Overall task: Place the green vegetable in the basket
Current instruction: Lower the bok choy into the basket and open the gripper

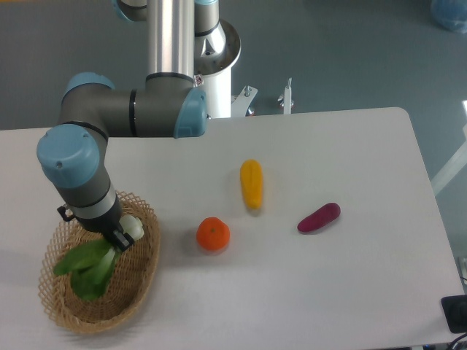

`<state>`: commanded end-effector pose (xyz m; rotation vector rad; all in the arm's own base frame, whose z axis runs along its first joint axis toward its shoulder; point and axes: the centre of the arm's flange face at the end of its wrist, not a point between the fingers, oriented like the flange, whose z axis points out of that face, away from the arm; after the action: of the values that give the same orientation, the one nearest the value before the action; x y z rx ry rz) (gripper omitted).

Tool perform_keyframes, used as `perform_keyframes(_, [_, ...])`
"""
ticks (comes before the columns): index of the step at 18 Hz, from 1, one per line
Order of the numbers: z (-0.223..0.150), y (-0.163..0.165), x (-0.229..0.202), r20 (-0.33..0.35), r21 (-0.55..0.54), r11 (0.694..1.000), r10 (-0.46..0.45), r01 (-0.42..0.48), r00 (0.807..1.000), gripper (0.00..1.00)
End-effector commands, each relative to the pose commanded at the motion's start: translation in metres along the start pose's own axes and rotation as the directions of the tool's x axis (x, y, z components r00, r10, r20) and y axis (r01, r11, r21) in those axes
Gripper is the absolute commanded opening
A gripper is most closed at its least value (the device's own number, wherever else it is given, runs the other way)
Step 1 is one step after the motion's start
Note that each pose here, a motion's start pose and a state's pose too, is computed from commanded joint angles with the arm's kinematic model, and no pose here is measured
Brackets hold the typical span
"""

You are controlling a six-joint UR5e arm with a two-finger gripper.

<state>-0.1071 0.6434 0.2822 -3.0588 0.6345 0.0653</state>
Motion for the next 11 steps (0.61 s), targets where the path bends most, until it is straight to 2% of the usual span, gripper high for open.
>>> perform_keyframes(2, [0.001,0.001,-0.002,0.016,-0.014,1.0,0.0,0.0,1.0,0.95])
perform_keyframes(3, [0.0,0.002,-0.002,0.02,-0.015,1.0,0.0,0.0,1.0,1.0])
perform_keyframes(9, [-0.011,0.002,-0.008,0.055,-0.016,1.0,-0.004,0.005,0.998,1.0])
perform_keyframes(11, [-0.011,0.015,-0.028,0.06,-0.016,0.999,-0.031,0.032,0.998,1.0])
